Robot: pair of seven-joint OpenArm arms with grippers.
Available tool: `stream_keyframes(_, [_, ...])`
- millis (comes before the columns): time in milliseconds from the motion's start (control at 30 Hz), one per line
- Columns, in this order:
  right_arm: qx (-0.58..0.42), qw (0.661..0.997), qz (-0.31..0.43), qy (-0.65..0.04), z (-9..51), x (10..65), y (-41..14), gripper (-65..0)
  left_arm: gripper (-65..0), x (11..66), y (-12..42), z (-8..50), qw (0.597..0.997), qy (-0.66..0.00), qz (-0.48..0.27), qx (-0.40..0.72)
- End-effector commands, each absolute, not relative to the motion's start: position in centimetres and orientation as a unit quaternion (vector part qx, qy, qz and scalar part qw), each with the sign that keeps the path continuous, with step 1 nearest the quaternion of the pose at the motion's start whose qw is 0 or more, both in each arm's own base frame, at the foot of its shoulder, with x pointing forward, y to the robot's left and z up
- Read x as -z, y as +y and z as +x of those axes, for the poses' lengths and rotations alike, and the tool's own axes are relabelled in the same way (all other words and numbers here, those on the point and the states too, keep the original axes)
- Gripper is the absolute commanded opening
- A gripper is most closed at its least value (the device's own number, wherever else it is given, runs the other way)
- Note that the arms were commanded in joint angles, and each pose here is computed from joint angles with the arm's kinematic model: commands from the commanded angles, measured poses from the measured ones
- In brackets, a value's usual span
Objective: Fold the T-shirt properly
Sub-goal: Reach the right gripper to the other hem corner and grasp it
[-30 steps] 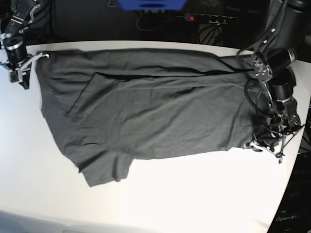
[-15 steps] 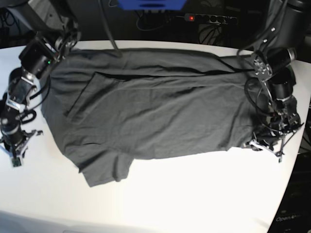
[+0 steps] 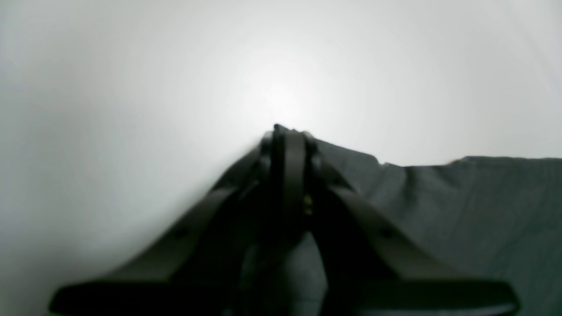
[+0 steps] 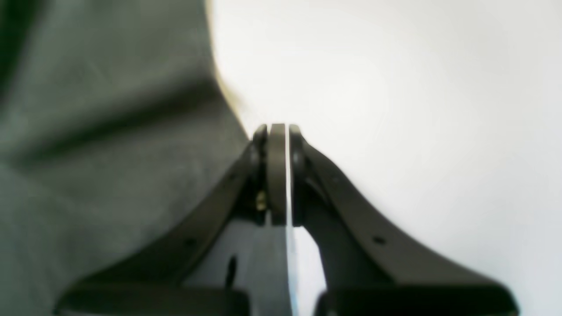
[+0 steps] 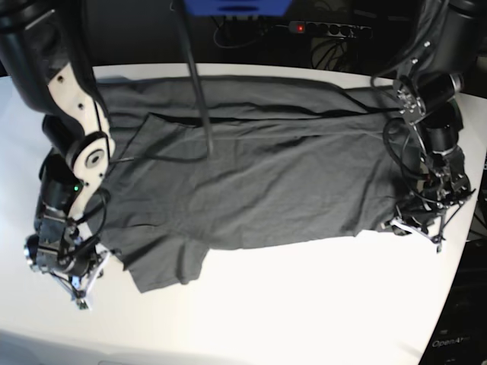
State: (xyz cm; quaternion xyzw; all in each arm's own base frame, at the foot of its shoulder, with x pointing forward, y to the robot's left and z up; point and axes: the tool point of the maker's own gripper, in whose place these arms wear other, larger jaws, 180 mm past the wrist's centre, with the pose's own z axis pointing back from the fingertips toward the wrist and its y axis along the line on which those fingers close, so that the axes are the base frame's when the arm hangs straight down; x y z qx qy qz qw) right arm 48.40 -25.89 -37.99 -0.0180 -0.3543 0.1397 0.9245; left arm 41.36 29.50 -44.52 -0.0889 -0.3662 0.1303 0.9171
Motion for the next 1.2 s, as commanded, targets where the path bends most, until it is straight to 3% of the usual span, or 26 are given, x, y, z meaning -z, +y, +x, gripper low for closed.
stream_keyframes(0, [-0.137, 0.912, -0.019, -0.386, 50.7, 35.0, -25.9, -63.4, -62.6, 46.8, 29.0, 39.1, 0.944, -0.3, -0.075, -0.114])
stream_keyframes(167, [-0.151, 0.912, 0.015, -0.382, 52.6, 33.6, -23.5, -61.4, -62.6, 46.9, 28.9, 39.0, 0.945, -0.298, -0.076, -0.114])
stream_keyframes(433, [-0.15, 0.919, 0.02, -0.365, 51.3, 35.6, -23.5, -32.5, -62.6, 47.4, 29.0, 38.3, 0.946, -0.294, -0.074, -0.115])
stream_keyframes(567, [-0.15, 0.918, 0.022, -0.366, 51.0, 36.0, -23.4, -23.1, -62.6, 47.4, 29.0, 38.3, 0.946, -0.294, -0.074, -0.115])
stream_keyframes(700, [-0.151, 0.922, 0.026, -0.357, 50.3, 37.2, -23.1, -20.0, -62.6, 47.4, 28.9, 38.3, 0.946, -0.294, -0.075, -0.114])
stream_keyframes(1167, [-0.161, 0.913, 0.058, -0.37, 50.2, 38.3, -19.3, -20.0, -62.6, 48.2, 28.1, 37.7, 0.948, -0.287, -0.08, -0.114])
